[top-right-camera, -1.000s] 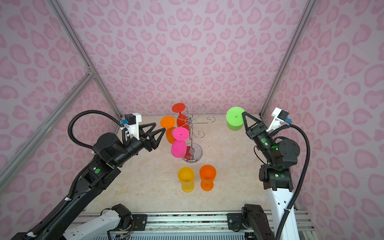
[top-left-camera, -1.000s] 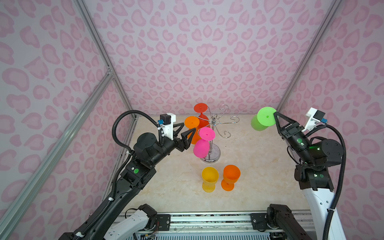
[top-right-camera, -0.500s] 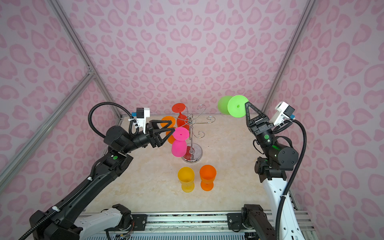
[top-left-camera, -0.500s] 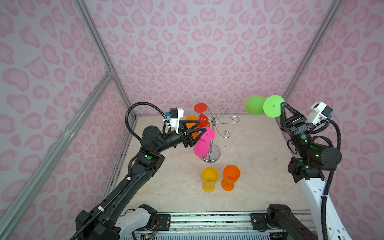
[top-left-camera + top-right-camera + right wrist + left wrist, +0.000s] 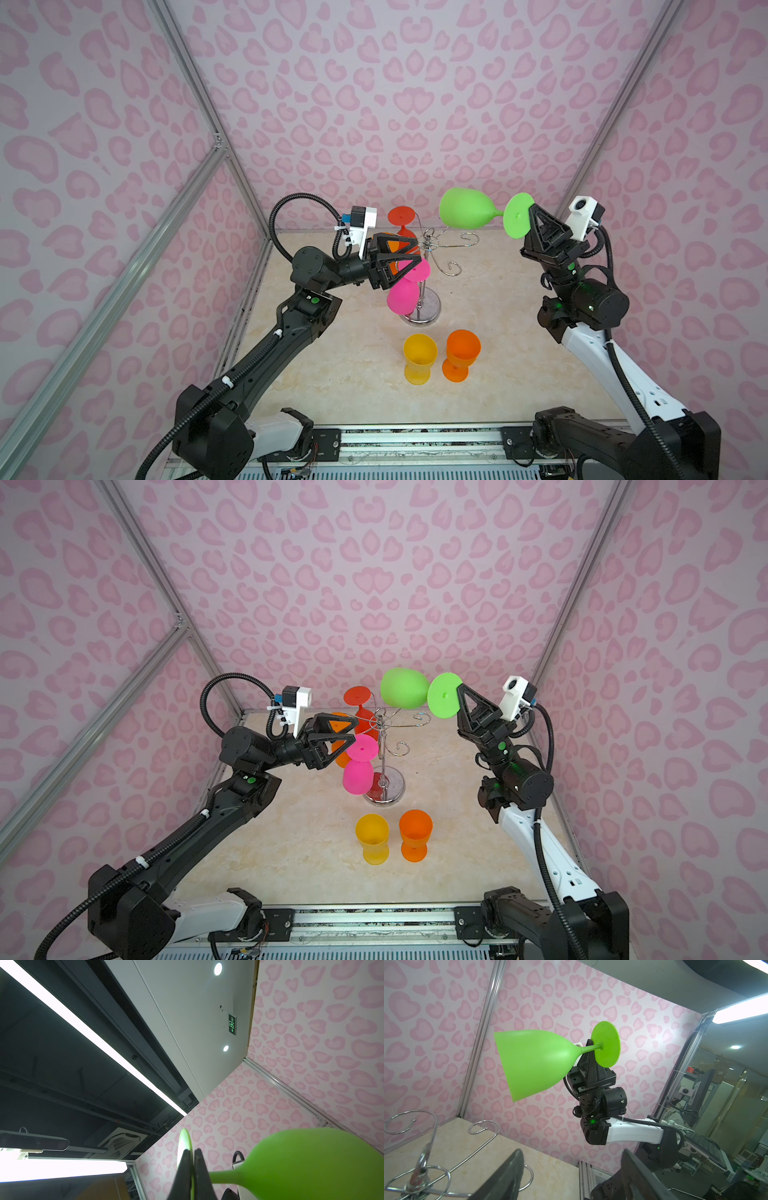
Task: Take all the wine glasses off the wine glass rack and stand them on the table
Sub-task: 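Slide the green glass off its rack hook and lift it with the right gripper, then grasp the green glass bowl with the left gripper while the right gripper holds the base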
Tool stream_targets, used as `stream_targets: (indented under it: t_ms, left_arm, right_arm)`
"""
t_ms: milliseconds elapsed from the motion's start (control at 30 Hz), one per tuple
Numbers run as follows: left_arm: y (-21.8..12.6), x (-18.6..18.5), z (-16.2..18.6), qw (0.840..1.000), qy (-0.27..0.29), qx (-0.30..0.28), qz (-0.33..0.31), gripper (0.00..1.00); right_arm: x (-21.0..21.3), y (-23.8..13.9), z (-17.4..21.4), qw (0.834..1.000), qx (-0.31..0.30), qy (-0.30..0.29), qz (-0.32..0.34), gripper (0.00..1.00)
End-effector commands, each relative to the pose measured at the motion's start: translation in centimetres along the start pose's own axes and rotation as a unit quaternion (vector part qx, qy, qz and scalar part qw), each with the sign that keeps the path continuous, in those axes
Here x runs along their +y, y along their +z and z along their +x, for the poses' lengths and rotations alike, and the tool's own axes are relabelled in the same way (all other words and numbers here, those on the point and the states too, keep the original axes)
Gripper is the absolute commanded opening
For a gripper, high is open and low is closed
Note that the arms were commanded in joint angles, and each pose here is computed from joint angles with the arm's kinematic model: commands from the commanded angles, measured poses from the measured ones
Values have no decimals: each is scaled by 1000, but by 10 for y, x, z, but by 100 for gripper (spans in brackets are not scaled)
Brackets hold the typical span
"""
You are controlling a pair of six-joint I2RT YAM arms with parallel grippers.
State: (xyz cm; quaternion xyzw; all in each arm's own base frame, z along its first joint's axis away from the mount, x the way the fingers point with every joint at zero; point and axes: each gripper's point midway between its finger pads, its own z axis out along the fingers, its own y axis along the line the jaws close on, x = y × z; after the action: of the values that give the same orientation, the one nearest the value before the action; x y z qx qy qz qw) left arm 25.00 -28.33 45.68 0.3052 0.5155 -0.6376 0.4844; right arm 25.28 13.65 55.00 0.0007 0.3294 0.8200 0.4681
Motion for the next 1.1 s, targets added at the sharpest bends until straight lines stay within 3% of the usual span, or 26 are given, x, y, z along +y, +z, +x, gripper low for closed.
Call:
stream_targets:
  t_ms: [0, 433, 800, 1067]
  left_arm:
    - [1, -5, -13, 999, 24, -20, 9, 76]
    - [0, 11, -23, 998, 28, -52, -17, 76]
    - [3, 7, -27, 998, 21, -62, 11, 75]
    - [3, 2, -27, 997, 13, -63, 33, 59]
  right_arm:
    - [17, 1, 11, 998, 16, 20, -54, 0]
    - [-1, 10, 38, 996, 46, 57, -50, 0]
    - [-18, 9, 46, 995, 44, 85, -36, 0]
    - [-30, 7, 46, 994, 39, 96, -26, 0]
